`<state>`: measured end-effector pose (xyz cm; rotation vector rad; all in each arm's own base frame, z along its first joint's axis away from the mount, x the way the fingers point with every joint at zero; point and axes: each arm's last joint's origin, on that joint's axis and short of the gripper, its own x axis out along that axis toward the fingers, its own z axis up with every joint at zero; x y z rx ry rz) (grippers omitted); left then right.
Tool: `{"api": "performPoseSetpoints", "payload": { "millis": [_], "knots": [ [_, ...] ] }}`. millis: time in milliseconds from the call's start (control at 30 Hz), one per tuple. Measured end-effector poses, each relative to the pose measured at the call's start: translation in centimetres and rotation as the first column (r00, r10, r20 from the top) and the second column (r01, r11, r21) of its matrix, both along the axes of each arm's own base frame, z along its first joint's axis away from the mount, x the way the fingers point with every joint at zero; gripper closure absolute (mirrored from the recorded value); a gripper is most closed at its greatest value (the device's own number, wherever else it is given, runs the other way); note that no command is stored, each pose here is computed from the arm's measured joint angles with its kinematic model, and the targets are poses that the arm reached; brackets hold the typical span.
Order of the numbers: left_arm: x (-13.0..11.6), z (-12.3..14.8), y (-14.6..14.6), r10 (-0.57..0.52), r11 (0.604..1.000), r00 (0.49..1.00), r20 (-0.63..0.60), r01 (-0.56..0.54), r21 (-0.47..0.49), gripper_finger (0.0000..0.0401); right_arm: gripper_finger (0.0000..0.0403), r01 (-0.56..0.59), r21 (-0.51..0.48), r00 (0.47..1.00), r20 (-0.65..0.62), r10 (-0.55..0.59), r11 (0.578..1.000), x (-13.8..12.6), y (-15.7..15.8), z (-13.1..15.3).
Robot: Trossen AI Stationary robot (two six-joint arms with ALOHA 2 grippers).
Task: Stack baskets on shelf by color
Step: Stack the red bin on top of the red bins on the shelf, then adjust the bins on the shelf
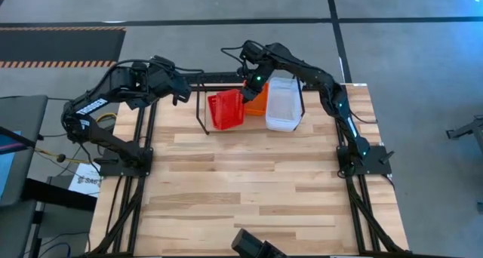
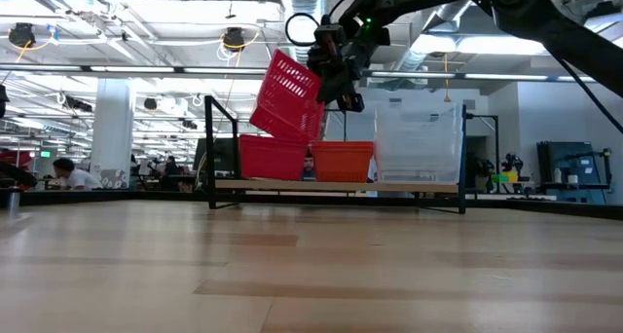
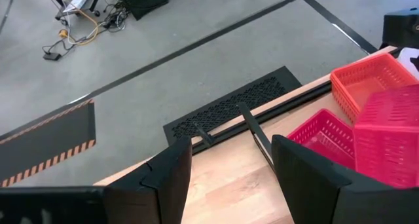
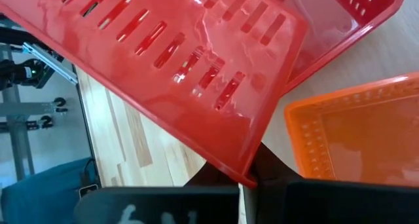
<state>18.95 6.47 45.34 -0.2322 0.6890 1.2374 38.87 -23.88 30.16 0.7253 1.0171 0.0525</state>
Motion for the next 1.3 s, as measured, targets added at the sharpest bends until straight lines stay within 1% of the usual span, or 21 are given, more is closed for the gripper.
{"api": "performPoseSetpoints", "payload": {
  "millis": [300,367,567,700,933,1133,1233,1300],
  "knots": [
    [0.0,0.0,0.0,0.005,1.000,1.000,0.006,-0.005,-0.001,0.0202,0.0396,-0.015,-0.013,1.000,0.009,0.015,1.000,0.1,0.0,0.0],
    [0.0,0.0,0.0,0.005,1.000,1.000,0.006,-0.005,-0.001,0.0202,0.0388,-0.026,-0.020,1.000,0.015,0.027,0.999,0.1,0.0,0.0],
    [0.0,0.0,0.0,0.005,1.000,1.000,0.006,-0.005,-0.001,0.0202,0.0347,-0.027,-0.021,0.999,0.015,0.028,0.999,0.1,0.0,0.0],
    [0.0,0.0,0.0,0.006,1.000,1.000,0.008,-0.006,-0.001,0.0202,0.0334,-0.027,-0.020,1.000,0.015,0.028,0.999,0.1,0.0,0.0],
    [0.0,0.0,0.0,0.010,1.000,1.000,0.014,-0.010,-0.002,0.0202,0.0331,-0.029,-0.026,0.999,0.025,0.030,0.999,0.2,0.1,0.2],
    [0.0,0.0,0.0,0.011,1.000,1.000,0.015,-0.011,-0.003,0.0202,0.0331,-0.037,-0.026,0.998,0.056,0.039,0.999,-0.4,0.6,1.5],
    [0.0,0.0,0.0,0.012,1.000,1.000,0.016,-0.012,-0.003,0.0202,0.0331,-0.066,-0.030,0.995,0.079,0.069,0.997,-0.5,1.4,2.4],
    [0.0,0.0,0.0,0.018,1.000,1.000,0.024,-0.018,-0.004,0.0202,0.0335,-0.112,-0.046,0.991,0.070,0.115,0.993,-0.7,2.4,2.9]
  ]
}}
